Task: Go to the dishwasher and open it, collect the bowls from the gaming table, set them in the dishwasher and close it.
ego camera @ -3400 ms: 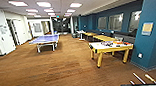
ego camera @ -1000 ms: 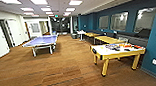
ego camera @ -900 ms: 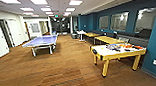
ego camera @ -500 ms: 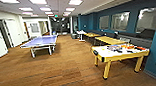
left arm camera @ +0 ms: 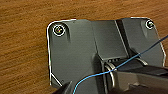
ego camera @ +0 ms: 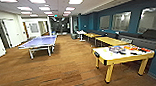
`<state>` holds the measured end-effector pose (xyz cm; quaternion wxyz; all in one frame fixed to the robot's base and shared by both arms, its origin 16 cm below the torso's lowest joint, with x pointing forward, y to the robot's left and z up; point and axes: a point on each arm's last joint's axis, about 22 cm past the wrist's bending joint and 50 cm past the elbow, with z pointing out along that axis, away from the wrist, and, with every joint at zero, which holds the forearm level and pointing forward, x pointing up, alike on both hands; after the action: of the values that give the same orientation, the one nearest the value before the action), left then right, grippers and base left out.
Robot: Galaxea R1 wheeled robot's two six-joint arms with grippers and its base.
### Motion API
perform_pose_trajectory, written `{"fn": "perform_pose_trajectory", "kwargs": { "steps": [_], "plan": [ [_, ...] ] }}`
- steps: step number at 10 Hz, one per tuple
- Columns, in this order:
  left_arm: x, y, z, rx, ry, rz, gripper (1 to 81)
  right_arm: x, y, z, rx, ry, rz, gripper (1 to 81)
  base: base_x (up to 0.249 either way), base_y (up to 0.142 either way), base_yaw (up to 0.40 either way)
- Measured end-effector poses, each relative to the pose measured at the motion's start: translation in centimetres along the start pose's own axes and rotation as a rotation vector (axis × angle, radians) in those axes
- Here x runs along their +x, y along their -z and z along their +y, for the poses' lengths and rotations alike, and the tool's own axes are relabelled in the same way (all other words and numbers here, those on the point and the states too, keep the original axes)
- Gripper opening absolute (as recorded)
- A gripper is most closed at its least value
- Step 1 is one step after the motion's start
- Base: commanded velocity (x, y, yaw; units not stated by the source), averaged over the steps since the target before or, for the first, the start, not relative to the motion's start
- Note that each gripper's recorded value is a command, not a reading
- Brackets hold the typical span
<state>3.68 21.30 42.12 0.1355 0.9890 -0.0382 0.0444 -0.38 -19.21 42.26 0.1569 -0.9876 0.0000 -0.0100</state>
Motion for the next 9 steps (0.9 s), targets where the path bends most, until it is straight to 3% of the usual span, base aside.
{"fn": "perform_pose_trajectory", "kwargs": {
  "steps": [9],
  "plan": [
    [0.05, 0.05, -0.20, 0.002, 0.000, 0.000, 81.1, 0.13, -0.13, -0.53, 0.007, 0.001, 0.001, 81.1, 0.250, 0.000, 0.000]
  ]
}}
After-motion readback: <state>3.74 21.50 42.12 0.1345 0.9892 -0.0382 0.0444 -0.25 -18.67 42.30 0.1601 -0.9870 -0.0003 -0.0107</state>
